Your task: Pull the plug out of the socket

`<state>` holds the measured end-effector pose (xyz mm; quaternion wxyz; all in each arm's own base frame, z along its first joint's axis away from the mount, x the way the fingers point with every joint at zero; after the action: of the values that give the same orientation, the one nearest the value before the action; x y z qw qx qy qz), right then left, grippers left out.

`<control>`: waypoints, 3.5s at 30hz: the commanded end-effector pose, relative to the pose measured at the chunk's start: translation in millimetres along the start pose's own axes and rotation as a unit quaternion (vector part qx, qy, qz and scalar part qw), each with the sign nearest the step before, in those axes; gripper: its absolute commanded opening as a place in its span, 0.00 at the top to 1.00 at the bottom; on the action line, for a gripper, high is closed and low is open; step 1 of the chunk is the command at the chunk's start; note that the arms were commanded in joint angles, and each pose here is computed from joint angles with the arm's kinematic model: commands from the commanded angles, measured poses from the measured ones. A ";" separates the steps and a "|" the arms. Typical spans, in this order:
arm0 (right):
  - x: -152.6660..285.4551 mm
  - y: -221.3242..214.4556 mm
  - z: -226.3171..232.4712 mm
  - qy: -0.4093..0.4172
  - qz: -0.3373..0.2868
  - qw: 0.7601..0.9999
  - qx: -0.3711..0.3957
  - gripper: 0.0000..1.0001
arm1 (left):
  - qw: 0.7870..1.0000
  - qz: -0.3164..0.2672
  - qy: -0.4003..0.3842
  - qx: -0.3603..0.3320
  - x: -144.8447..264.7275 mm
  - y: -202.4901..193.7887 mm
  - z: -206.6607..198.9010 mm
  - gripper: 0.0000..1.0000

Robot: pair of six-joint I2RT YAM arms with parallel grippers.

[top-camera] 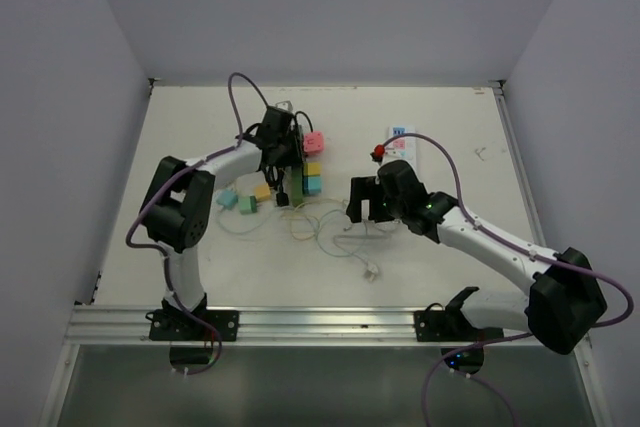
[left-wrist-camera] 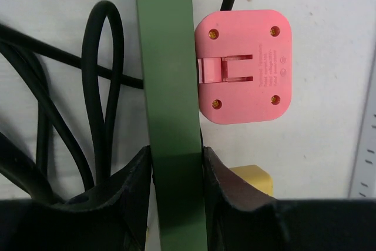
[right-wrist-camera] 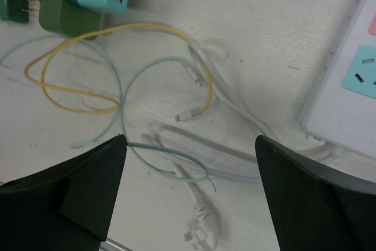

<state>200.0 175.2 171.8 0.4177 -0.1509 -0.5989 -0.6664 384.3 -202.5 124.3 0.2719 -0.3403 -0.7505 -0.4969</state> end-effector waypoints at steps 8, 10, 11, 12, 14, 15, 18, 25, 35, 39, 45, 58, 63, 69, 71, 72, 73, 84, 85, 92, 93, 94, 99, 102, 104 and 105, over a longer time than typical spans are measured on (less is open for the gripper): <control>-26.8 61.4 19.4 0.062 -0.061 0.988 -0.129 0.07 | 0.972 -0.050 -0.229 0.001 60.0 3.1 -37.1 1.00; -37.0 68.6 13.8 0.063 -0.057 0.983 -0.161 0.09 | 0.971 -0.048 -0.232 -0.003 62.9 -3.0 -34.4 1.00; -39.3 71.5 15.0 0.074 -0.054 0.979 -0.182 0.09 | 0.971 -0.045 -0.234 -0.005 62.3 -7.1 -31.9 1.00; -46.7 71.2 12.4 0.073 -0.046 0.978 -0.191 0.10 | 0.971 -0.045 -0.237 -0.008 63.5 -9.1 -31.9 1.00; -50.1 81.9 13.6 0.084 -0.056 0.974 -0.205 0.12 | 0.969 -0.046 -0.241 -0.012 65.8 -12.7 -31.0 1.00; -52.8 84.1 14.5 0.085 -0.056 0.973 -0.207 0.12 | 0.969 -0.045 -0.244 -0.019 66.3 -15.4 -31.7 1.00; -61.2 94.1 18.8 0.097 -0.056 0.970 -0.216 0.12 | 0.966 -0.048 -0.252 -0.032 70.0 -19.4 -34.1 1.00; -89.6 105.5 23.3 0.111 -0.049 0.963 -0.241 0.13 | 0.960 -0.062 -0.268 -0.046 78.0 -21.3 -34.3 1.00; -107.6 112.2 26.1 0.138 -0.053 0.960 -0.237 0.32 | 0.955 -0.067 -0.281 -0.061 81.2 -28.5 -30.8 1.00; -108.2 117.4 30.0 0.157 -0.058 0.958 -0.233 0.39 | 0.956 -0.068 -0.276 -0.068 79.7 -30.9 -27.8 1.00; -114.7 117.2 32.1 0.171 -0.054 0.955 -0.235 0.51 | 0.954 -0.072 -0.283 -0.070 81.4 -30.9 -28.8 1.00; -104.9 100.1 28.0 0.182 -0.040 0.953 -0.237 1.00 | 0.978 -0.078 -0.192 -0.011 59.5 -37.5 -4.4 1.00; -96.4 92.2 23.3 0.182 -0.036 0.954 -0.238 1.00 | 0.984 -0.079 -0.151 0.052 50.5 -37.7 17.5 1.00; -89.8 84.1 22.4 0.194 -0.036 0.951 -0.238 1.00 | 0.988 -0.083 -0.102 0.084 43.1 -38.4 30.7 1.00; -87.6 83.3 23.6 0.201 -0.036 0.949 -0.239 1.00 | 0.988 -0.085 -0.093 0.090 41.6 -39.1 34.3 1.00; -86.9 82.4 22.0 0.203 -0.037 0.948 -0.241 1.00 | 0.988 -0.085 -0.088 0.092 41.0 -39.6 35.3 1.00; -86.1 81.9 22.1 0.206 -0.035 0.947 -0.243 1.00 | 0.988 -0.082 -0.087 0.093 40.3 -41.7 36.5 1.00; -64.2 88.5 19.2 0.223 -0.050 0.941 -0.250 1.00 | 0.987 -0.099 -0.045 0.115 39.4 -42.2 51.7 1.00; -62.8 88.2 19.2 0.226 -0.050 0.940 -0.252 1.00 | 0.987 -0.104 -0.043 0.115 40.3 -40.8 51.8 1.00; -49.8 92.8 16.6 0.245 -0.054 0.935 -0.252 1.00 | 0.985 -0.111 -0.018 0.128 42.9 -37.8 59.3 1.00; -47.6 92.8 17.9 0.254 -0.051 0.934 -0.245 1.00 | 0.985 -0.114 -0.011 0.131 43.0 -37.0 61.4 1.00; -43.3 94.6 19.3 0.260 -0.054 0.934 -0.240 1.00 | 0.984 -0.116 -0.007 0.136 43.6 -35.5 63.5 1.00; -31.4 96.1 18.6 0.261 -0.057 0.937 -0.223 1.00 | 0.980 -0.135 -0.022 0.142 52.7 -23.2 58.8 1.00; -35.7 92.4 8.6 0.233 -0.058 0.942 -0.233 1.00 | 0.979 -0.146 -0.056 0.134 61.2 -13.2 48.7 1.00; -46.2 84.4 -2.5 0.213 -0.049 0.943 -0.250 1.00 | 0.977 -0.152 -0.079 0.123 67.7 -7.1 42.2 1.00; -50.5 82.7 -5.4 0.210 -0.047 0.942 -0.257 1.00 | 0.977 -0.150 -0.096 0.119 71.4 -4.7 37.9 1.00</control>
<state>291.1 204.9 205.6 0.4555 -0.0555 -0.3117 -0.8320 319.6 -143.8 114.7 0.2471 -0.2476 -0.8431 -0.4085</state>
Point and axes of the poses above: each gripper's point midway between its finger pads, its own x axis back along the fingers, its own z axis along the line the jaws close on, y = z × x, the point moved 9 cm from there along x, back along the fingers, and after that the axes turned 4 degrees about x, right-handed, at the moved point
